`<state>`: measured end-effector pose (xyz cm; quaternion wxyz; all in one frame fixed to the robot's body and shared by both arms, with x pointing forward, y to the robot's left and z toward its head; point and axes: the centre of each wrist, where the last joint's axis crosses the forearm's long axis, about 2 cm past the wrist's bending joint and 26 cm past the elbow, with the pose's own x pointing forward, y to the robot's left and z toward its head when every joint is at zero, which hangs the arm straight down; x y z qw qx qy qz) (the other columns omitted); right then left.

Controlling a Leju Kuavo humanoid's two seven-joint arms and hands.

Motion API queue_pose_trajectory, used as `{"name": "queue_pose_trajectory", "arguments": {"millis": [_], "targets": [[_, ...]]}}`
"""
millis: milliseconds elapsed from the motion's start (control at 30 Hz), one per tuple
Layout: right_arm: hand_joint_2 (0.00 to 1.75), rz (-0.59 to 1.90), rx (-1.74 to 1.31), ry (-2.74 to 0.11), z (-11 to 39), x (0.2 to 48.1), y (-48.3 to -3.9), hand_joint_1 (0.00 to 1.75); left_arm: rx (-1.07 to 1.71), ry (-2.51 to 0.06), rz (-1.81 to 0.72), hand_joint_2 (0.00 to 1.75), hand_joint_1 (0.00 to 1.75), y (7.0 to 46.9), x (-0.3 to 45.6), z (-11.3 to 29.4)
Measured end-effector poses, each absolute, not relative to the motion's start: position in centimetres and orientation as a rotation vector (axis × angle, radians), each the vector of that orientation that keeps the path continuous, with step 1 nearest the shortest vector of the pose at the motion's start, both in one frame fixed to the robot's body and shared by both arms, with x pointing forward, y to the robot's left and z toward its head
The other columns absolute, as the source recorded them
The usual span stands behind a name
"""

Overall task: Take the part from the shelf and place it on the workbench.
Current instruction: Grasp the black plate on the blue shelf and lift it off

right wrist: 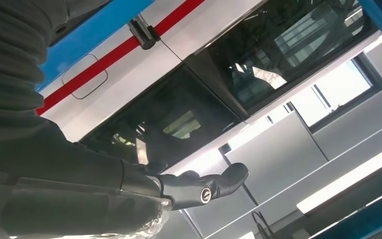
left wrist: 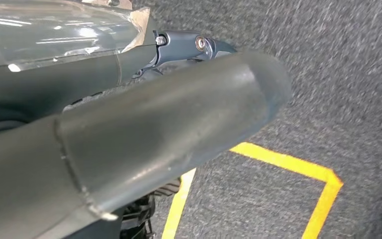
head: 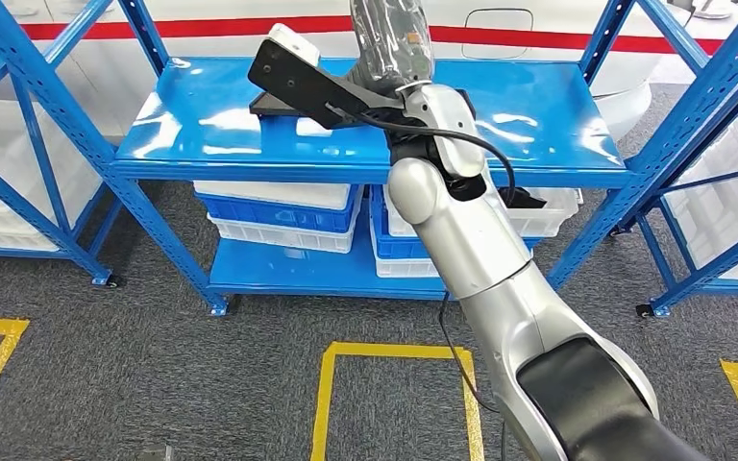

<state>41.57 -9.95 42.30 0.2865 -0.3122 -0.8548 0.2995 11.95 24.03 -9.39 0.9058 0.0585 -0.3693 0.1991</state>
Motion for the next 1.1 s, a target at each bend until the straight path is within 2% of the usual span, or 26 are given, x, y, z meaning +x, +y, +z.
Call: {"name": "queue_pose_trajectory", "arguments": {"millis": [1100], "targets": [[1.75,0.802,-0.808,-2.296,41.69,42.01,-9.76,0.0,0.136,-0.764,0.365,0.0,0.0,24.59,11.79,-9.48]]}}
